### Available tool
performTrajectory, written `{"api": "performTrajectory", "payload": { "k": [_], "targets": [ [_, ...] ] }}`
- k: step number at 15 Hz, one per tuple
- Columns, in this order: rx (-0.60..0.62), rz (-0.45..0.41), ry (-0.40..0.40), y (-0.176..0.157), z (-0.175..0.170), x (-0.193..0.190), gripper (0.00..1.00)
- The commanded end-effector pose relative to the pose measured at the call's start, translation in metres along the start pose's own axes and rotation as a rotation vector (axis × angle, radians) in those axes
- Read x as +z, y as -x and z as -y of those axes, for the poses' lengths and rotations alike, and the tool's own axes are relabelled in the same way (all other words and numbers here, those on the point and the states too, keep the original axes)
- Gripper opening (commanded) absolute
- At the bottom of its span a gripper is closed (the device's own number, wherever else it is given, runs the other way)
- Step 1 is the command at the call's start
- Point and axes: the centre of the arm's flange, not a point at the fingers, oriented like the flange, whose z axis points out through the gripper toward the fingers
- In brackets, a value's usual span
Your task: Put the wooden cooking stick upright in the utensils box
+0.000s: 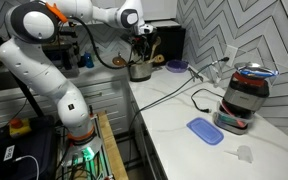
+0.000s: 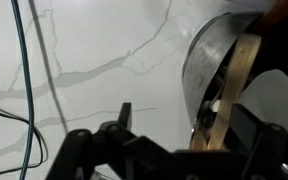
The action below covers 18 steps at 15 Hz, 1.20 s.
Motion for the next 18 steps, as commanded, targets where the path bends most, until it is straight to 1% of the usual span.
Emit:
{"api": "performTrajectory", "payload": {
  "k": [1, 3, 5, 6, 7, 8, 9, 11, 12, 14, 15, 16, 17, 18],
  "targets": [
    [0.01, -0.017, -0.024, -0.018, 0.022, 0.01, 1.0],
    [-0.002, -0.047, -0.052, -0.03, 0.043, 0.009, 1.0],
    [0.006, -0.043, -0.072, -0.033, 0.056, 0.015, 0.99],
    [0.021, -0.045, -0.088, -0.038, 0.06, 0.021, 0.94],
    [0.029, -0.052, -0.107, -0.043, 0.064, 0.025, 0.95],
    [0.06, -0.054, -0.107, -0.05, 0.065, 0.031, 0.79],
    [0.081, -0.052, -0.113, -0.054, 0.065, 0.035, 0.76],
    [0.121, -0.033, -0.142, -0.065, 0.063, 0.047, 0.63],
    [0.131, -0.013, -0.151, -0.07, 0.063, 0.053, 0.53],
    [0.142, 0.028, -0.164, -0.076, 0.064, 0.063, 0.36],
    [0.153, 0.038, -0.166, -0.079, 0.064, 0.068, 0.29],
    [0.166, 0.044, -0.169, -0.083, 0.064, 0.073, 0.3],
    [0.172, 0.055, -0.17, -0.085, 0.064, 0.078, 0.27],
    [0.181, 0.066, -0.165, -0.088, 0.065, 0.082, 0.29]
  ]
}}
